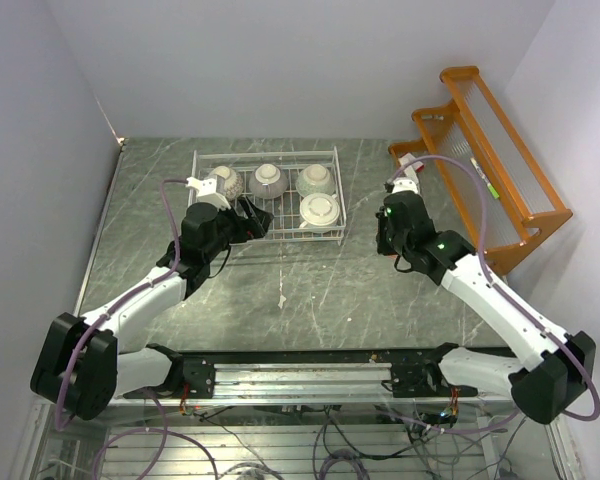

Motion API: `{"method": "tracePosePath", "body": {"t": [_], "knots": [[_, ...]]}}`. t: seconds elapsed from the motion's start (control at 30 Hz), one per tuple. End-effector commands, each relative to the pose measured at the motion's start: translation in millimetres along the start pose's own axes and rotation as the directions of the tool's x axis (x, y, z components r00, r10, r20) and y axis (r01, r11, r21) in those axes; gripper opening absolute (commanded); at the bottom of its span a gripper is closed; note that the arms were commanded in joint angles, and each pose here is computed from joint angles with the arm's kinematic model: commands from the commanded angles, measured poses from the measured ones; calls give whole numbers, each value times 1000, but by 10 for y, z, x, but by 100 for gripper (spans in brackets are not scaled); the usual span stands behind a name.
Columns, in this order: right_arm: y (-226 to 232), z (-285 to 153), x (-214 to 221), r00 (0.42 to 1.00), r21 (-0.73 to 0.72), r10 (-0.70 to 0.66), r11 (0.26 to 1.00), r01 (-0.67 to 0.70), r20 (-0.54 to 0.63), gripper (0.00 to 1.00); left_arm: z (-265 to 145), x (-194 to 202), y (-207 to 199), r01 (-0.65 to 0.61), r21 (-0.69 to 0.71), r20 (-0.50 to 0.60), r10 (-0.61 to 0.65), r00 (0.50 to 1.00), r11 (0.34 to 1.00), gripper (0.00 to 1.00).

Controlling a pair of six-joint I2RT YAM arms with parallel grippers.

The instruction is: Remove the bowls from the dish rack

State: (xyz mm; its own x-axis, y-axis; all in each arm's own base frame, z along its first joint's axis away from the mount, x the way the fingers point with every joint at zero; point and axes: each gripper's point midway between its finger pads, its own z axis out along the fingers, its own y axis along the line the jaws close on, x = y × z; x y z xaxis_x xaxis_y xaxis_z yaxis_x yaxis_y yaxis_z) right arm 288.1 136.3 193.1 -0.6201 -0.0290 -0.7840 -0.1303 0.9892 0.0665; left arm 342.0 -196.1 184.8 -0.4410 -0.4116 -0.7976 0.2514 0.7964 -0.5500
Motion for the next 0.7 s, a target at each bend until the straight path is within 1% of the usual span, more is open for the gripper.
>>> {"method": "tracePosePath", "body": {"t": [0.0, 0.1, 0.27, 0.5, 0.67], "knots": [[-275, 52, 144, 991, 144, -92, 984, 105, -95, 0, 2, -53, -36, -30, 15, 28, 30, 999, 999, 97], [-348, 165, 336, 977, 178, -128, 971, 158, -169, 0, 16, -29, -24, -31, 12, 19, 30, 999, 999, 98], [-324, 331, 595, 951, 143, -176, 966, 217, -254, 0, 14, -40, -4, -41, -5, 13, 41, 999, 999, 98], [-283, 595, 821, 929, 116, -206, 961, 252, -307, 0, 18, 15, -13, -54, 11, -8, 54, 999, 999, 98], [-284, 757, 1036, 898, 101, -222, 955, 279, -380, 0, 30, 45, -8, -59, 13, -22, 59, 998, 998, 98]]}}
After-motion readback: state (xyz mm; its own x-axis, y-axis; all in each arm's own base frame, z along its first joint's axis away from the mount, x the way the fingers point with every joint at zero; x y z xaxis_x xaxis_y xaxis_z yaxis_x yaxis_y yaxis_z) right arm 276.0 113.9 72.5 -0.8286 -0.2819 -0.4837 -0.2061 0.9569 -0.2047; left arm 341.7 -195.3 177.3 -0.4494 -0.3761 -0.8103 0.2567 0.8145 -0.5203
